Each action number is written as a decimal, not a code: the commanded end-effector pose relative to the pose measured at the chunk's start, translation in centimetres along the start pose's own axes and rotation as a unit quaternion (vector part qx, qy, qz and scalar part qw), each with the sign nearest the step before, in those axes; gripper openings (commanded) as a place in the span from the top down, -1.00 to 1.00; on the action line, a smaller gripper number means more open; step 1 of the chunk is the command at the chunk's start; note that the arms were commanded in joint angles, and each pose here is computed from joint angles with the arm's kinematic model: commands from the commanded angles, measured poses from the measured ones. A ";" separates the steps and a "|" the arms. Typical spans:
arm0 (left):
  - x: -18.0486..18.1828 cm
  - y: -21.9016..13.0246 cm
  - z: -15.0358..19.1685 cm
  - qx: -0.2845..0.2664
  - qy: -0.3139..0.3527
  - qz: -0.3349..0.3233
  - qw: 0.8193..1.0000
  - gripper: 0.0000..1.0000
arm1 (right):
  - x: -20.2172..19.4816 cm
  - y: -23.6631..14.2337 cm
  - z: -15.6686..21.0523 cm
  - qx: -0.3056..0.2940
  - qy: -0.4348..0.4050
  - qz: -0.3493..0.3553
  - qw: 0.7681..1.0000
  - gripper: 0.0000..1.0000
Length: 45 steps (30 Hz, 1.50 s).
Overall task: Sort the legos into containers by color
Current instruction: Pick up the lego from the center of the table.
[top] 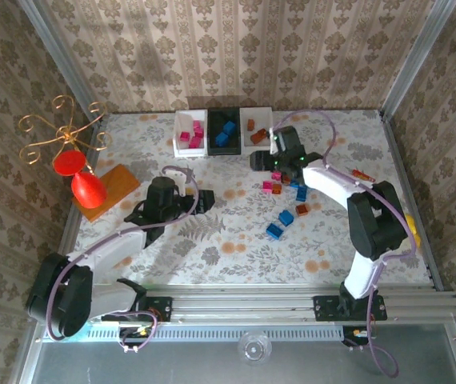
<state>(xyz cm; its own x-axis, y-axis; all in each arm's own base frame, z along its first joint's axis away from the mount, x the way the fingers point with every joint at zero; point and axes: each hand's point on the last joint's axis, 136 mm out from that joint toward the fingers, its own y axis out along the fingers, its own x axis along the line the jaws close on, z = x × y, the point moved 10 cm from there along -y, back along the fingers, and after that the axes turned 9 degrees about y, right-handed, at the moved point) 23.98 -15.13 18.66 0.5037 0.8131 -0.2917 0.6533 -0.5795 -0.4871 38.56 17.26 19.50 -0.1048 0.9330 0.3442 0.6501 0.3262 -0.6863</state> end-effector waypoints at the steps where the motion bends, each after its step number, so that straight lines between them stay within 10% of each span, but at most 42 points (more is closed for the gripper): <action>1: -0.7 0.5 -0.7 -0.020 0.023 0.029 0.999 -0.82 | -0.1 0.6 2.7 0.026 -0.047 0.068 0.996 -0.52; 27: -0.8 0.9 -0.3 -0.005 0.026 0.026 0.999 -0.80 | 0.1 5.9 6.6 0.150 -0.114 0.144 0.972 -0.48; 45: 0.1 0.3 -0.2 -0.014 0.019 -0.006 1.000 -0.79 | 2.1 5.5 8.6 0.172 -0.115 0.089 0.974 0.08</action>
<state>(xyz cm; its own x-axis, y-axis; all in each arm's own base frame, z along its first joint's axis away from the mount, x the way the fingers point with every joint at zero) 24.38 -15.79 18.02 0.5263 0.8021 -0.2823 0.6438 -0.5927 -0.4839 36.02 21.82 11.06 -0.1795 0.9826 0.0467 0.4206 0.1196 -0.8993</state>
